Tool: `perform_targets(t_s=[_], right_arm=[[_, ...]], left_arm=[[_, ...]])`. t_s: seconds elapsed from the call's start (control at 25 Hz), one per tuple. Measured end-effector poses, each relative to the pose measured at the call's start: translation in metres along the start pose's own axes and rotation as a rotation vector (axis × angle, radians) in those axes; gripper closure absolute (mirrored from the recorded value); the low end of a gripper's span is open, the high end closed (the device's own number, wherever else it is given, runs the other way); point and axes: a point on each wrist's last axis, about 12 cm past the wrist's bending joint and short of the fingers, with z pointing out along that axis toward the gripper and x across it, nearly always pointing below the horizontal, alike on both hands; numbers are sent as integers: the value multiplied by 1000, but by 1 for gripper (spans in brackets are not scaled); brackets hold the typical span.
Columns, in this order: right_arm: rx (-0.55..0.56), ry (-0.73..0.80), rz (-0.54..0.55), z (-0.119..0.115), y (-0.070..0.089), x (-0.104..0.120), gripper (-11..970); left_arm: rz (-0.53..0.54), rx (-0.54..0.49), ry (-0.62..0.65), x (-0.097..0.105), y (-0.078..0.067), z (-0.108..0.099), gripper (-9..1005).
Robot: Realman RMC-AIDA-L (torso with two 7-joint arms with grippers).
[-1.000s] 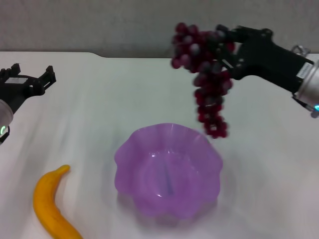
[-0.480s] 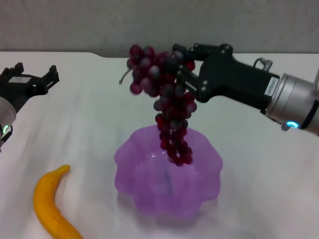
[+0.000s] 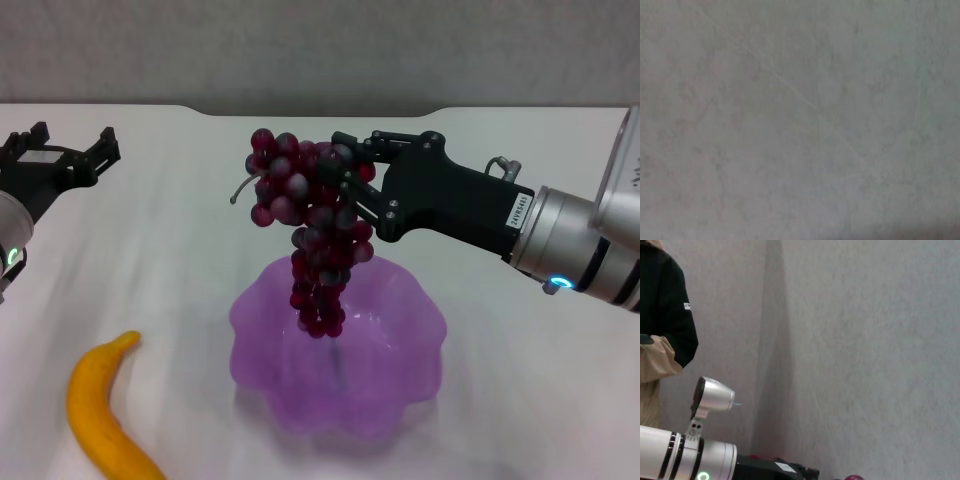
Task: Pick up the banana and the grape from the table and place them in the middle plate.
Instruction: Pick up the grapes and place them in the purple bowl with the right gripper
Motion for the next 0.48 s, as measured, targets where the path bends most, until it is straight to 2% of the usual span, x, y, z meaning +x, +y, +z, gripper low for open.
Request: perform_targets(t_s=[0.48], right_arm=[[-17,-4,-11,0,10,8,694]], left_arm=[[2,2,0,0,0,0,119]])
